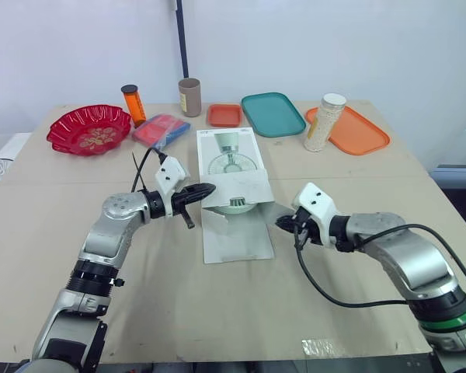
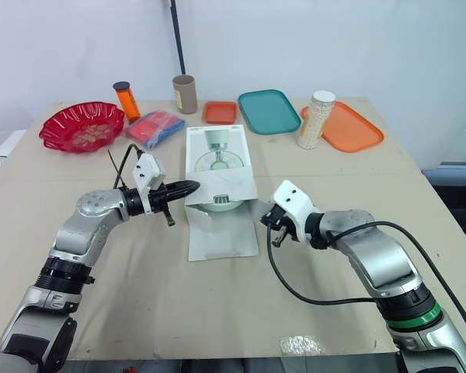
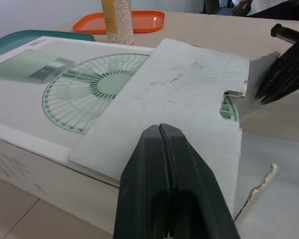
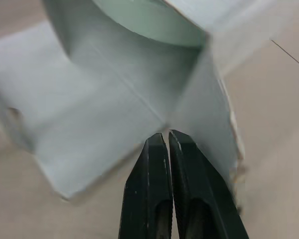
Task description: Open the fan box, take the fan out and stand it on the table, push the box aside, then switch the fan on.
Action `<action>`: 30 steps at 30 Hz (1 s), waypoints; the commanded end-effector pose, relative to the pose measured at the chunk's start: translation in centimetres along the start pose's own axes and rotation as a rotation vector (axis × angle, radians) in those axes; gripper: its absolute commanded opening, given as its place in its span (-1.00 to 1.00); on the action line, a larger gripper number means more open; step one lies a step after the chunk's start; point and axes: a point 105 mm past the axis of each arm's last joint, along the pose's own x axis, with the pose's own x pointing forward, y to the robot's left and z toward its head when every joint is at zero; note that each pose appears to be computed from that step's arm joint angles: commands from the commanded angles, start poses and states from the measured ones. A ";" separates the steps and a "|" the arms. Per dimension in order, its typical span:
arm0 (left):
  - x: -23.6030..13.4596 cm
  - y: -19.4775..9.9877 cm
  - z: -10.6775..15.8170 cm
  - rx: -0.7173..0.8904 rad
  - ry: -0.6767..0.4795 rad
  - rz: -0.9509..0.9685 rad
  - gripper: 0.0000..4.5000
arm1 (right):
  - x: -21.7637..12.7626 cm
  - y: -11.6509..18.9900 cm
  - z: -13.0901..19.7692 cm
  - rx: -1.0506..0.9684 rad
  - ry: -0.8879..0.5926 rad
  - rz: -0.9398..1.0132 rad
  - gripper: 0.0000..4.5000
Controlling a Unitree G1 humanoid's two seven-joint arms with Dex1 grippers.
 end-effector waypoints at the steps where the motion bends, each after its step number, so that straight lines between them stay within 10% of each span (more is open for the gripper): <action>1: 0.1 0.3 0.8 0.030 -0.018 0.004 -1.00 | -0.3 -2.7 1.3 -0.051 -0.047 -0.134 -0.95; 30: -0.2 0.3 0.4 0.038 -0.006 0.009 -1.00 | -2.5 1.1 4.2 -0.056 -0.199 0.123 -0.95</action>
